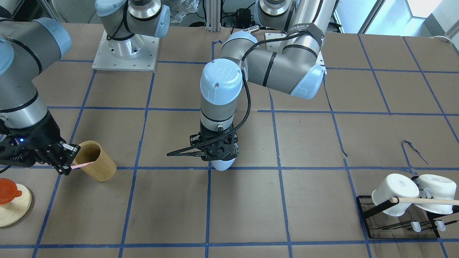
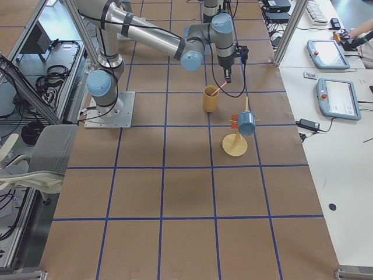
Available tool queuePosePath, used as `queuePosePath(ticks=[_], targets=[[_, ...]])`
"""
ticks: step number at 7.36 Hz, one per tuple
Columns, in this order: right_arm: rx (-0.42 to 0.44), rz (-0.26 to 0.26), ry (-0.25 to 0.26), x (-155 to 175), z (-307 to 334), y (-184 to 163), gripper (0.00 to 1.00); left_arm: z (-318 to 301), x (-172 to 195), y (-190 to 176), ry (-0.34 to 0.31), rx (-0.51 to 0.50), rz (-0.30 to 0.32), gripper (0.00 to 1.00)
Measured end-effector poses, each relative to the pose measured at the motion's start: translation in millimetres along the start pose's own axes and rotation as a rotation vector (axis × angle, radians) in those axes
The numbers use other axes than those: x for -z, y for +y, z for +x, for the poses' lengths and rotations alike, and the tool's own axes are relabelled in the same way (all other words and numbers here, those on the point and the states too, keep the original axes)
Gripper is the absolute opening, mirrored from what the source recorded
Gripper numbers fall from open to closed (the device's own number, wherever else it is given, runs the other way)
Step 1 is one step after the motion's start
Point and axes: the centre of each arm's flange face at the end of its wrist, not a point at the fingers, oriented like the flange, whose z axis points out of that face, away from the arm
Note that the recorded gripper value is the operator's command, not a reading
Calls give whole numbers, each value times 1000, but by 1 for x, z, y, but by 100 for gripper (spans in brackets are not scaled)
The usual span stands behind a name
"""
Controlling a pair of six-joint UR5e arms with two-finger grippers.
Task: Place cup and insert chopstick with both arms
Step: 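Slide the blue cup to center with the left gripper while the right lifts the chopstick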
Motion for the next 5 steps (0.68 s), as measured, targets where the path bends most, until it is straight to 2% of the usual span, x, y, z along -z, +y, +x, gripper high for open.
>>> queuePosePath(ticks=[2,3,5], targets=[[1,5,11,11,2,-7,0,16,-15,17,11,-23,-41,0],[1,-6,19,19,3,-11,0,21,-19,23,14,-33,-53,99],[0,-35,33,52,4,-17,0,22,-25,27,9,-47,-59,100]])
